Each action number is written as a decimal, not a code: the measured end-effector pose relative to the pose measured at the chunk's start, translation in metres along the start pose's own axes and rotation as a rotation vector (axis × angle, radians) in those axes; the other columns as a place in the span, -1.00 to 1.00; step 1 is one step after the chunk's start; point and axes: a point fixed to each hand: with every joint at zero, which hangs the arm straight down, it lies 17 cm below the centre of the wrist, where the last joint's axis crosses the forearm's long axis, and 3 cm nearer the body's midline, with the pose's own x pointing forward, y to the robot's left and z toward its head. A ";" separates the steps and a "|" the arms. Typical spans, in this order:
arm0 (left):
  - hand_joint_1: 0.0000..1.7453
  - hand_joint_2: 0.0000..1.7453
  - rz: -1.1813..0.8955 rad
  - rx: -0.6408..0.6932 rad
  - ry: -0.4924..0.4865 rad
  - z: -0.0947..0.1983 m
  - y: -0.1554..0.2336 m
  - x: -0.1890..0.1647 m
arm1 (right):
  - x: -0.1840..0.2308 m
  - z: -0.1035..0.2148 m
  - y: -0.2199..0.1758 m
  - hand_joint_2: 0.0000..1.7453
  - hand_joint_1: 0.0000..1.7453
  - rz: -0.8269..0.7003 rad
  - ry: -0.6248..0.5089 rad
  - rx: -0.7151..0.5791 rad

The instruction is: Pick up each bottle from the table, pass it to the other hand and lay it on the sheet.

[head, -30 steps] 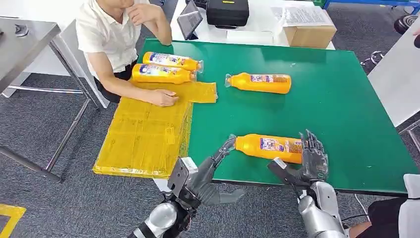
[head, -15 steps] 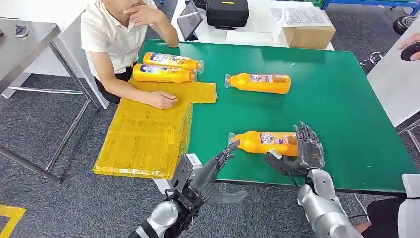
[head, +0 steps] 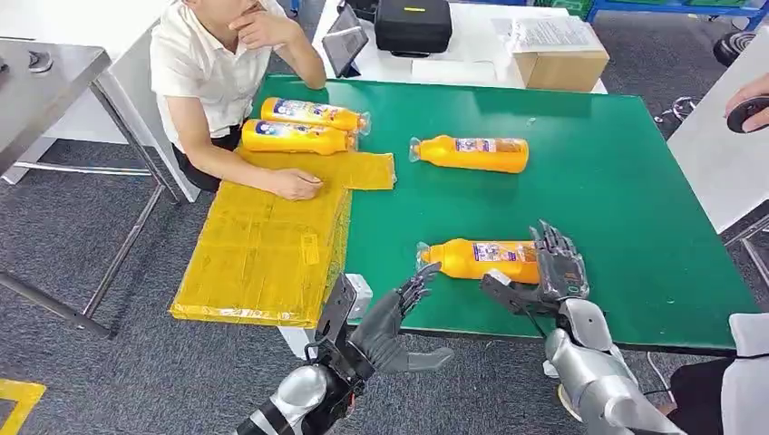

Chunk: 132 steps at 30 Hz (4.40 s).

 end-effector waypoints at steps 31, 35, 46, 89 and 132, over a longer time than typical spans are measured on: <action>-1.00 1.00 0.011 -0.006 0.015 0.001 -0.003 -0.005 | -0.010 0.009 0.031 1.00 1.00 -0.210 -0.017 0.224; -1.00 1.00 -0.058 0.044 -0.072 0.000 0.006 0.009 | 0.007 0.015 0.029 1.00 1.00 -0.400 -0.040 0.156; -1.00 1.00 -0.083 0.344 -0.273 0.032 0.078 0.036 | 0.023 0.035 0.012 1.00 1.00 -0.752 0.010 -0.101; -1.00 1.00 0.149 0.337 -0.255 0.040 0.092 0.054 | 0.318 0.095 -0.047 1.00 1.00 -1.029 -0.482 -0.050; 1.00 1.00 0.410 0.305 -0.544 0.075 0.107 0.145 | 0.266 0.115 -0.111 1.00 -1.00 -1.155 -0.275 -0.519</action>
